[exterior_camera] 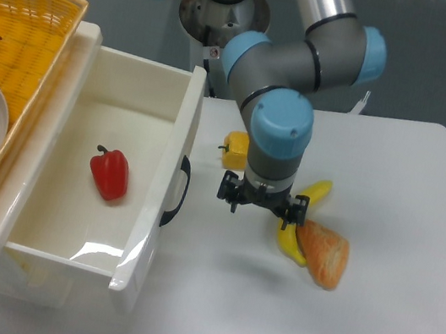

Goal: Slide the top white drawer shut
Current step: 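Lower the open gripper beside the drawer's outer side wall, then push the drawer side with the gripper, sliding the drawer inward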

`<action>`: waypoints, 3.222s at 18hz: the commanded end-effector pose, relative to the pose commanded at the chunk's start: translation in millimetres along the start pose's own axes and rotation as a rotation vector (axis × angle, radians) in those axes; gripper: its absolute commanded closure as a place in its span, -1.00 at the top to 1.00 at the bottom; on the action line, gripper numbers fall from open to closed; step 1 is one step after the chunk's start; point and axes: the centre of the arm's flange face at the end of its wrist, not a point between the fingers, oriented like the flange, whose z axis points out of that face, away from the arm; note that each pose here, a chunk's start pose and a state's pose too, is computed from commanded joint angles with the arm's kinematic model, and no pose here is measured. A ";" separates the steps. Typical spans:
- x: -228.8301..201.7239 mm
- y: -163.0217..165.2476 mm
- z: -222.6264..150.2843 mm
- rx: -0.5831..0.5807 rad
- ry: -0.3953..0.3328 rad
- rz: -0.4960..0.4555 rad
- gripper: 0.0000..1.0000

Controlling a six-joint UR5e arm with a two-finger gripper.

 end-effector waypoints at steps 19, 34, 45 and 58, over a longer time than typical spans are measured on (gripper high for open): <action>16.4 -14.6 14.0 0.052 0.120 -0.065 1.00; 36.3 -21.1 5.0 0.062 0.114 -0.034 1.00; 47.8 -24.2 -1.2 0.075 0.117 -0.015 1.00; 64.1 -29.4 -7.4 0.094 0.133 0.008 1.00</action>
